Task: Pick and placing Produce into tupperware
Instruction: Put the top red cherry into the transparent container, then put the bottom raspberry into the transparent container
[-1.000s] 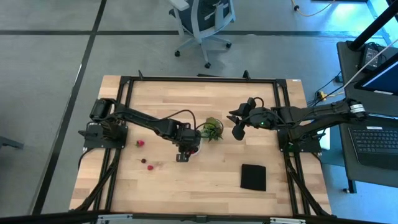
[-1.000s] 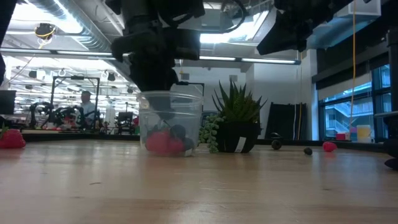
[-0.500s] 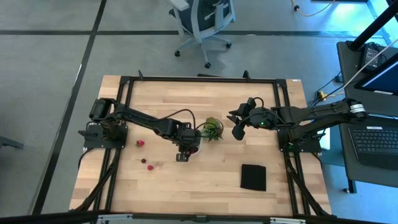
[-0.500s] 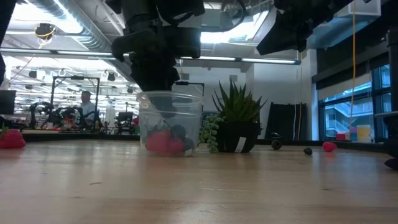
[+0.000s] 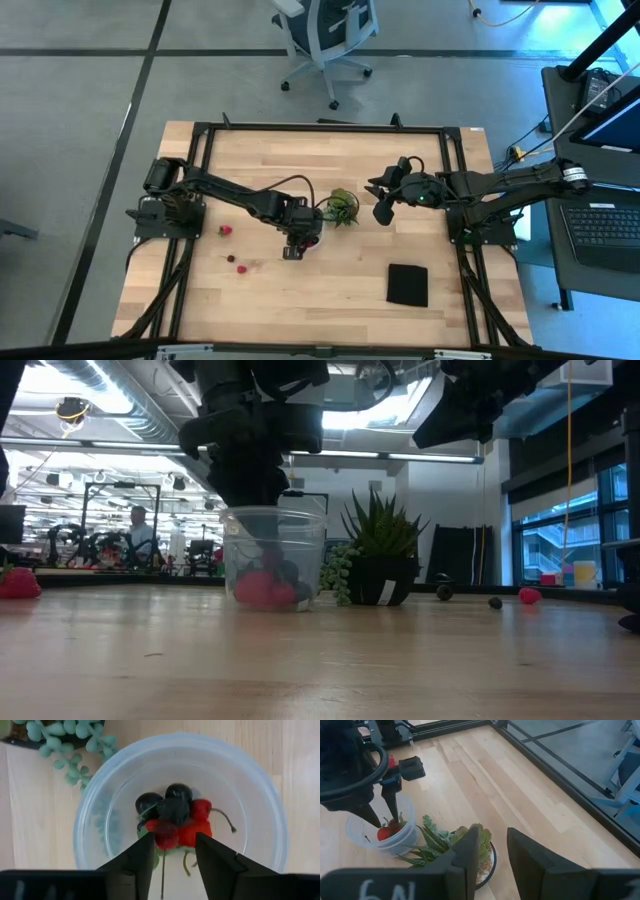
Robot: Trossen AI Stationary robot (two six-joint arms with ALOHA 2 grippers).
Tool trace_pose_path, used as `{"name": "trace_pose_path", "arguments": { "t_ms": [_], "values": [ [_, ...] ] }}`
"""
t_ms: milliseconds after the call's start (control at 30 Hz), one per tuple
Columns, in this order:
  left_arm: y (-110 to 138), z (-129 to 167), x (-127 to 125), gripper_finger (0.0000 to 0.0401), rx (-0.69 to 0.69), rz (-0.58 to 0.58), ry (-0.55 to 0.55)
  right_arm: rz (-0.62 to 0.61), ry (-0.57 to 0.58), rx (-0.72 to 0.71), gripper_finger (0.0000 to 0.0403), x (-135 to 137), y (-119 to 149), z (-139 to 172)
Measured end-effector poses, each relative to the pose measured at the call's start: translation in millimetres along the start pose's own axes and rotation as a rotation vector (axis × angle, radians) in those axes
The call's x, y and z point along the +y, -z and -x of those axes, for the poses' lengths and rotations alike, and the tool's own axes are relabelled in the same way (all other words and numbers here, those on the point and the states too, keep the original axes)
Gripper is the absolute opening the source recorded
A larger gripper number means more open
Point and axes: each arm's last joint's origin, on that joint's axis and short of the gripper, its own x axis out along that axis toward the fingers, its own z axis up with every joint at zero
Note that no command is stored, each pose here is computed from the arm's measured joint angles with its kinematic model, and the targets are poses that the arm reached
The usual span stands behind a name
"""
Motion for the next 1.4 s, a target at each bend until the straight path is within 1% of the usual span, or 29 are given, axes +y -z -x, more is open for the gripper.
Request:
{"name": "trace_pose_path", "arguments": {
  "t_ms": [67, 133, 333, 467, 567, 667, 767, 900, 1067, 1200, 1300, 1400],
  "values": [
    [-1, 7, 1, 0.0143, 0.011, 0.004, -0.002, 0.000, 0.000, 0.000, 0.0103, 0, 0, 0],
    [-4, 22, 3, 0.0146, 0.004, 0.011, -0.004, 0.001, 0.000, 0.001, 0.0103, 0, 0, 0],
    [-4, 81, 14, 0.0144, -0.026, 0.078, -0.010, 0.000, 0.000, 0.000, 0.0103, 0, 0, 0],
    [12, 115, 16, 0.0145, -0.024, 0.136, -0.001, 0.000, 0.000, 0.000, 0.0103, 0, 0, 0],
    [30, 138, 14, 0.0147, 0.017, 0.184, -0.001, 0.000, 0.000, 0.000, 0.0103, 0, 0, 0],
    [47, 156, 10, 0.0147, 0.061, 0.236, -0.003, -0.001, 0.000, -0.001, 0.0103, 0, 0, 0],
    [59, 169, 2, 0.0147, 0.084, 0.259, -0.003, 0.000, 0.000, -0.001, 0.0103, 0, 0, 0],
    [69, 168, -15, 0.0147, 0.065, 0.241, -0.011, -0.001, 0.000, -0.001, 0.0103, 0, 0, 0],
    [87, 146, -39, 0.0147, 0.103, 0.174, -0.054, -0.003, -0.001, -0.005, 0.0103, 0, 0, 0],
    [107, 117, -52, 0.0147, 0.156, 0.210, -0.075, -0.004, -0.003, -0.008, 0.0103, 0, -1, 0],
    [124, 97, -63, 0.0148, 0.200, 0.243, -0.044, -0.009, -0.005, -0.017, 0.0103, 0, -2, 0],
    [136, 79, -72, 0.0148, 0.187, 0.270, 0.000, -0.010, -0.006, -0.019, 0.0103, 1, -2, 0]
  ]
}}
